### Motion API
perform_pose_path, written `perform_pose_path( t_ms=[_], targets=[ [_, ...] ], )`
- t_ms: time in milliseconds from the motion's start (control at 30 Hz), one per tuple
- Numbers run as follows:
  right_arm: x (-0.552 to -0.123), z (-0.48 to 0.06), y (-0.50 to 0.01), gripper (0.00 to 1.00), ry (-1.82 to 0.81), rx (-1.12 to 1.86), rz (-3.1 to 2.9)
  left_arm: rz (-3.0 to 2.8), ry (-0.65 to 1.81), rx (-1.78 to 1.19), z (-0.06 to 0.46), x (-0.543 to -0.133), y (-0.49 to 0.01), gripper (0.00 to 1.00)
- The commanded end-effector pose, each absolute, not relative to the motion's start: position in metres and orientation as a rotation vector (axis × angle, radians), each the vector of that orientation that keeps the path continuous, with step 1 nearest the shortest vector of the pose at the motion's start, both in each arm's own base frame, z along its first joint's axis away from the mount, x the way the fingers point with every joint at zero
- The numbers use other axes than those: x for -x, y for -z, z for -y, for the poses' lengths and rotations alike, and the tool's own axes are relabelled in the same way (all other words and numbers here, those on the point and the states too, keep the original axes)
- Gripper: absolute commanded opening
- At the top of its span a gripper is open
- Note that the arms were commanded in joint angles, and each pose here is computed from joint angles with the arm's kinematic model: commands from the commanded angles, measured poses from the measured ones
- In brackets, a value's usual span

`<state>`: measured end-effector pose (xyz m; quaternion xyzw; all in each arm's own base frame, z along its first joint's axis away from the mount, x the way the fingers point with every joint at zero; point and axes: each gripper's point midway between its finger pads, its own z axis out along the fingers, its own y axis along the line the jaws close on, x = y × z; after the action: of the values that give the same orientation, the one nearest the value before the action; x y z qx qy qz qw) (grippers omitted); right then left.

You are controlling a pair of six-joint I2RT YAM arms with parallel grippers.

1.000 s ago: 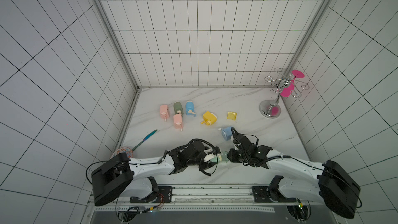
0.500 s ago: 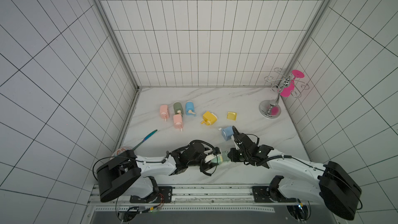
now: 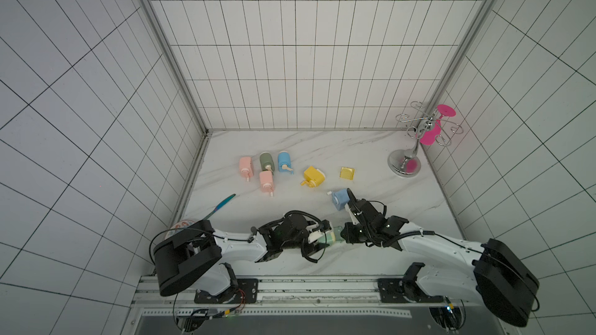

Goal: Put the tray back into the pencil sharpener
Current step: Close the container of the pencil sharpener.

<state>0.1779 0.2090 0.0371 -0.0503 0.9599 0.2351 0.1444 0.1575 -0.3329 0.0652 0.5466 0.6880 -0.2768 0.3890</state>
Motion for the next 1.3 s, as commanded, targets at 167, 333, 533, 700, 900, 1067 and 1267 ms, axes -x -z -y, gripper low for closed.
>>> perform_pose_path(
  t_ms=[167,333,533,700,900,1067,1267],
  targets=[
    [-0.177,-0.203,-0.029,0.15,-0.631,0.177,-2.795,-1.704,0.726,-1.399,0.335,-0.154,-0.065,0.00],
    [-0.177,-0.204,-0.033,0.14,-0.611,0.252,-2.792,-1.663,0.739,-1.413,0.336,-0.150,-0.066,0.00],
    [-0.184,-0.194,-0.038,0.23,-0.524,0.260,-2.789,-1.655,0.721,-1.414,0.334,-0.152,-0.065,0.00],
    [-0.190,-0.193,-0.038,0.23,-0.481,0.253,-2.786,-1.659,0.718,-1.408,0.333,-0.153,-0.066,0.00],
    [-0.194,-0.199,-0.040,0.21,-0.488,0.285,-2.786,-1.663,0.727,-1.413,0.333,-0.151,-0.063,0.00],
    [-0.190,-0.204,-0.041,0.17,-0.537,0.280,-2.793,-1.640,0.778,-1.414,0.340,-0.148,-0.068,0.00],
    [-0.188,-0.212,-0.046,0.15,-0.616,0.243,-2.777,-1.632,0.792,-1.419,0.342,-0.147,-0.068,0.00]
  ],
)
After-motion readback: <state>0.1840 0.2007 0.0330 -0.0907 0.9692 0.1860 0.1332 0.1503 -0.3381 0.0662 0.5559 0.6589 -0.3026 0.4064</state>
